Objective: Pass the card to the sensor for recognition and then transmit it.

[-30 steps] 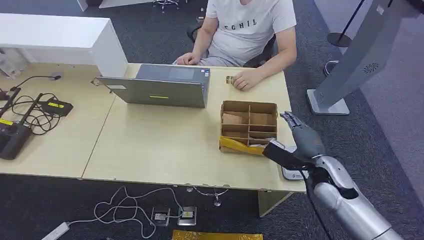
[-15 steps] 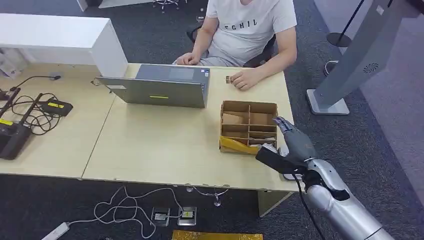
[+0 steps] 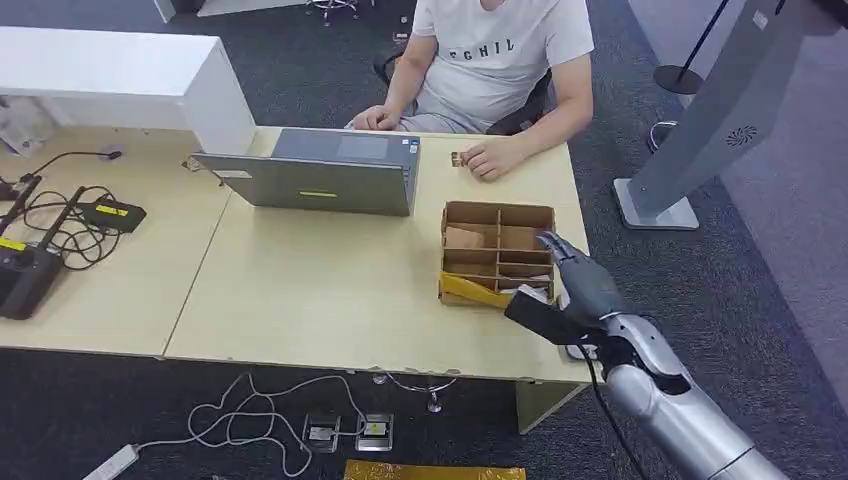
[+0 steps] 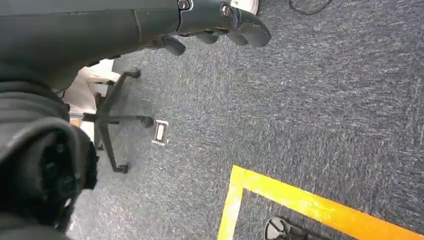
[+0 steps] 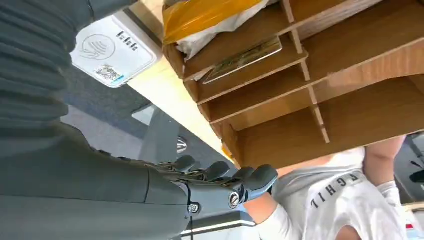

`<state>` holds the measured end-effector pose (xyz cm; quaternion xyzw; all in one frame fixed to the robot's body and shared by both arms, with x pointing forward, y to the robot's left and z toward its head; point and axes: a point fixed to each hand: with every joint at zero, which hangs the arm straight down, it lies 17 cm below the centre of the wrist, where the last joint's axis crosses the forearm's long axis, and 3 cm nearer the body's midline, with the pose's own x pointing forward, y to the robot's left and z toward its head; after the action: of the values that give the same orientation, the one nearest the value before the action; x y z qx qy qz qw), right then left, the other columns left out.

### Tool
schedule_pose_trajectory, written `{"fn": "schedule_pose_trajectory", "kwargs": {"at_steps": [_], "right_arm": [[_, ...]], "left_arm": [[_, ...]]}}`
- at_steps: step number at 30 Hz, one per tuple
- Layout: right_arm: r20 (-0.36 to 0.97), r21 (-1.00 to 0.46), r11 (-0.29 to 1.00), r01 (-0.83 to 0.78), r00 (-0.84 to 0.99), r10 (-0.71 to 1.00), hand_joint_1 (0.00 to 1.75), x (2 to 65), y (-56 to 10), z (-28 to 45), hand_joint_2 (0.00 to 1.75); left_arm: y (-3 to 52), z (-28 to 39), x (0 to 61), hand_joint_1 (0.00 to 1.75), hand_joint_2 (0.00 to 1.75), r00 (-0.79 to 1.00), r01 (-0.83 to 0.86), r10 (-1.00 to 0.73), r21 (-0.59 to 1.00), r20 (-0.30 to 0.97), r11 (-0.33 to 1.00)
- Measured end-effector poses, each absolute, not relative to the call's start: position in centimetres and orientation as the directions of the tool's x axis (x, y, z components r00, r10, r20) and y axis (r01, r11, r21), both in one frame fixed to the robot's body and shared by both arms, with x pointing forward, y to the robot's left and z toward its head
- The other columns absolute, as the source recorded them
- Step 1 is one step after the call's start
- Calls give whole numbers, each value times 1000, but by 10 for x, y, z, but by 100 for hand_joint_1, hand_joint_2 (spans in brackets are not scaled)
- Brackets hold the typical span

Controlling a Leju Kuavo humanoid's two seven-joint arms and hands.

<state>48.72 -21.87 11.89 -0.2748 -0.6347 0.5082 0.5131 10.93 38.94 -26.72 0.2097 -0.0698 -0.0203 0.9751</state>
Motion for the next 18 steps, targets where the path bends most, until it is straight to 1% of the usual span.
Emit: {"fn": "schedule_pose_trajectory", "kwargs": {"at_steps": [5,18], "right_arm": [[394,-919,359,-162,-333,857,0,492,-212,123,175],[414,-910,379,-166,-335,847,0,497,-203,122,175]], "left_arm": [[390,-267,109,0,0,990,9,-66,415,123,910],[390,-267,108,0,0,990,8,-65,416,123,909]]}}
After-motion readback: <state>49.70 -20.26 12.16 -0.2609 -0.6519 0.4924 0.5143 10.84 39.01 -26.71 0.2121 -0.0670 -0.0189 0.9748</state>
